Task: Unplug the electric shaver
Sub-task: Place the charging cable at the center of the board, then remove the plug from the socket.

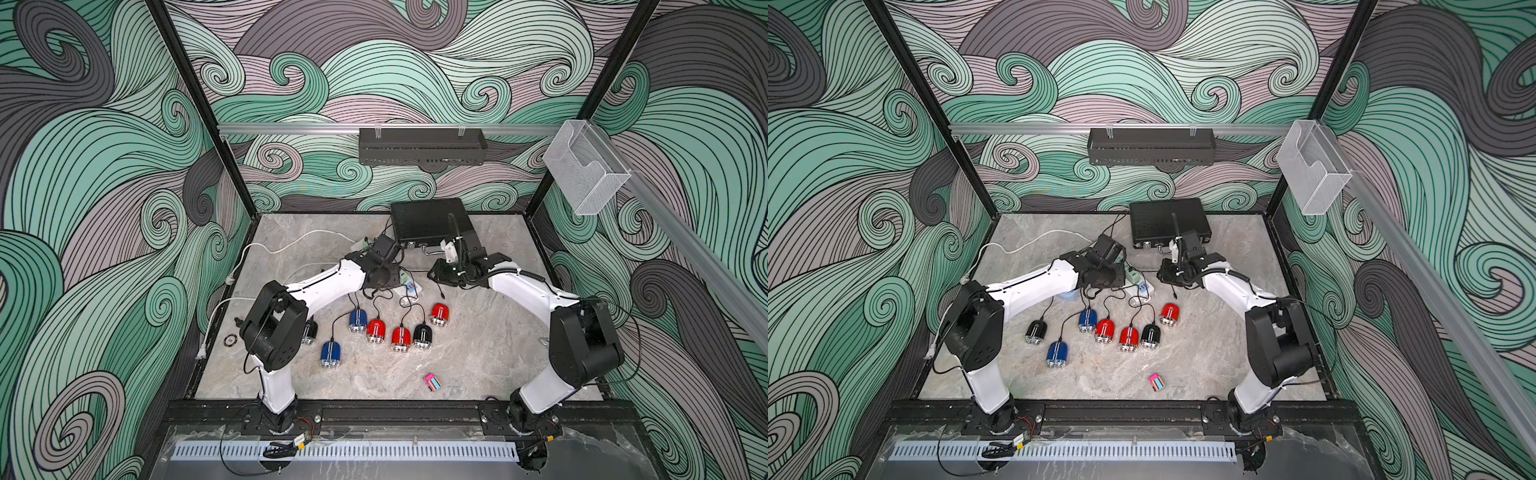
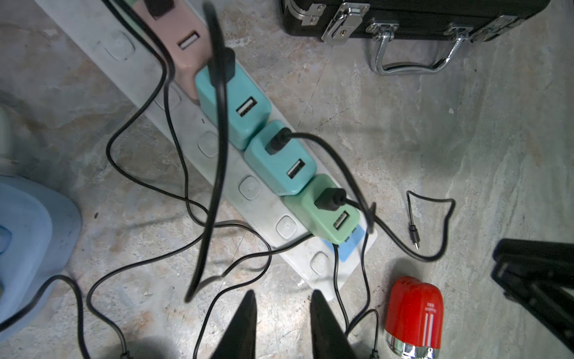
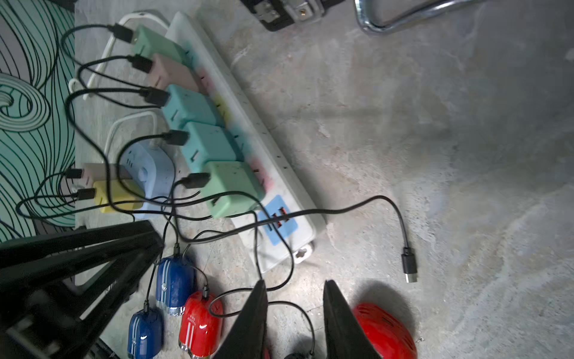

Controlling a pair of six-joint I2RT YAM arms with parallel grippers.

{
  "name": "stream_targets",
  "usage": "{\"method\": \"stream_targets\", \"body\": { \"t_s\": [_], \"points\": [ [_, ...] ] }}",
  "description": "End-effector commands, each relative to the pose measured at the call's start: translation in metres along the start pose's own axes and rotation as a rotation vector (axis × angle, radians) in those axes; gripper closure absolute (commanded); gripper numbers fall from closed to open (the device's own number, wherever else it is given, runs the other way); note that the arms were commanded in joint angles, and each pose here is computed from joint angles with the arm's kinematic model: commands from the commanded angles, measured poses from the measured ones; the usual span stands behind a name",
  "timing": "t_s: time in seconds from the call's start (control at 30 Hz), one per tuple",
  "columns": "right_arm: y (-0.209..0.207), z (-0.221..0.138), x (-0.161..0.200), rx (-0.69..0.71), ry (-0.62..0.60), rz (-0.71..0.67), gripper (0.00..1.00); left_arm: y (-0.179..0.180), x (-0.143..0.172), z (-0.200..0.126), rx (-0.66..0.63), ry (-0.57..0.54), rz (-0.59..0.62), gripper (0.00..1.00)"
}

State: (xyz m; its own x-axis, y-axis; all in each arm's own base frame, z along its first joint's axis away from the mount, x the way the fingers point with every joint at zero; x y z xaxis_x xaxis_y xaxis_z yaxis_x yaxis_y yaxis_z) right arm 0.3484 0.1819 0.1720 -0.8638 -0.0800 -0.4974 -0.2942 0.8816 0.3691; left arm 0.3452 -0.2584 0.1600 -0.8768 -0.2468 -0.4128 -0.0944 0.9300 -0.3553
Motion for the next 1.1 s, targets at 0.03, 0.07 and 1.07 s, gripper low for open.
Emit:
{"method": "stream_targets", "body": {
  "t_s": [0.03,0.07,1.07],
  "points": [
    [0.007,0.014,-0.001,0.064,0.069,-0.061,0.71,0.002,-0.002,0.013,0.024,0.029,-0.054,0.72],
    [0.01,0.018,-0.002,0.065,0.08,-0.069,0.72,0.003,-0.002,0.016,0.026,0.033,-0.06,0.72],
    [-0.005,0.076,-0.01,0.103,0.169,-0.043,0.73,0.017,0.002,0.05,0.009,0.065,-0.124,0.7]
  ]
}}
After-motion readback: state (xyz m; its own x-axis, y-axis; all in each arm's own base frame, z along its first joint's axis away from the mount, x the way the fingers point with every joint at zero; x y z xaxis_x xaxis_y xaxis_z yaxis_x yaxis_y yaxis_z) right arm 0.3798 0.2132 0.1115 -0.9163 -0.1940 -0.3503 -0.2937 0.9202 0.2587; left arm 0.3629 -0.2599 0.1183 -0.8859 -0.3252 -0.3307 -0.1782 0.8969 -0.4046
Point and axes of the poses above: each gripper's point midway between its finger pads, its own z axis out along the fingers, its own y axis along the line the jaws close on, x = y × z, the point moved 6 cm from there along -z, back along the fingers, and after that the axes turned 10 degrees about -z, right-handed, at the moved point
